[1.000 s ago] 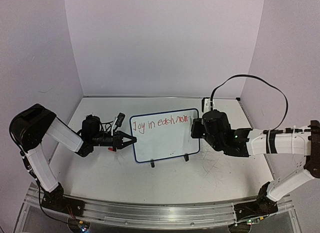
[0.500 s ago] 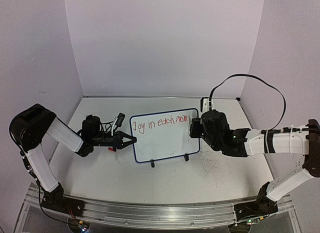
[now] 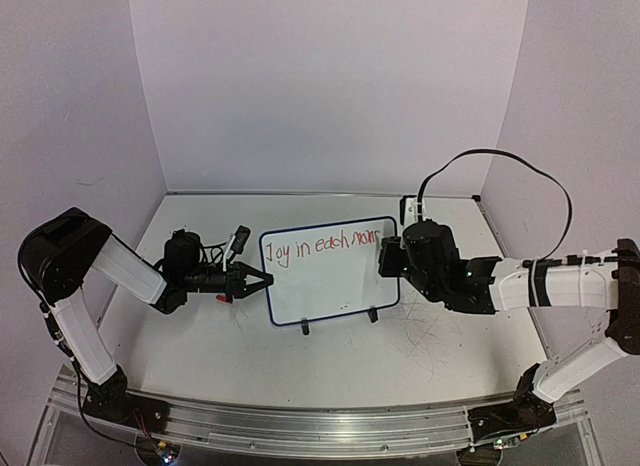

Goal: Write a sentence on the whiteboard

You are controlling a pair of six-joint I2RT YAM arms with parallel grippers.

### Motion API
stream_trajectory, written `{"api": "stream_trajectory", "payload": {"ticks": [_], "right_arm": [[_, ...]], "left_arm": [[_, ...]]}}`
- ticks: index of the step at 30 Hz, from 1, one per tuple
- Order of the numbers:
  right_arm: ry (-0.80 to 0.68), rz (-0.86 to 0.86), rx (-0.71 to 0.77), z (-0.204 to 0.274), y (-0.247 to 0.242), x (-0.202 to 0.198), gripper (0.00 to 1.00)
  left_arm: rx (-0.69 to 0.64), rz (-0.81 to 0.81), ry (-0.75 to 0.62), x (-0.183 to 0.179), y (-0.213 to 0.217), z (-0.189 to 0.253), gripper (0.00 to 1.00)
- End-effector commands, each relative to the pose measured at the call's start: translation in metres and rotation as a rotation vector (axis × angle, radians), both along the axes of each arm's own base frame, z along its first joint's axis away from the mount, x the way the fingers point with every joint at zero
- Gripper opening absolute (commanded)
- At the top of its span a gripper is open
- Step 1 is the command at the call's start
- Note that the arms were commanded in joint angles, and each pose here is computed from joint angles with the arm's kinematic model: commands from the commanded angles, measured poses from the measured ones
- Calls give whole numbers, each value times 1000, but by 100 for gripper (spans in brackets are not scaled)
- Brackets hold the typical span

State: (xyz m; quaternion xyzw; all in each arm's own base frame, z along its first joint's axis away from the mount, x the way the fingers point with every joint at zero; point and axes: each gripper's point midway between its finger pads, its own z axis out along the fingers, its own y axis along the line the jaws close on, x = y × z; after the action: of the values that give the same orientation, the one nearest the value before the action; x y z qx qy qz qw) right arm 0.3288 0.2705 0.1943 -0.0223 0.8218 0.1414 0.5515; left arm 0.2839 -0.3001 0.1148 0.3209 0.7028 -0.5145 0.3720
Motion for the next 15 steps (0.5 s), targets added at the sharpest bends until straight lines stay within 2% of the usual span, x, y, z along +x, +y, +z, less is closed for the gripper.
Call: {"api": "stream_trajectory", "payload": {"ticks": [1,15], "right_arm": [[32,-8,8,-7,-8,-5,0],[41,-41,0,-11,-17,-7,0]], "left_arm": [[54,43,-14,8,2,-9,0],[59,44,-19,7,2,-10,0]]}}
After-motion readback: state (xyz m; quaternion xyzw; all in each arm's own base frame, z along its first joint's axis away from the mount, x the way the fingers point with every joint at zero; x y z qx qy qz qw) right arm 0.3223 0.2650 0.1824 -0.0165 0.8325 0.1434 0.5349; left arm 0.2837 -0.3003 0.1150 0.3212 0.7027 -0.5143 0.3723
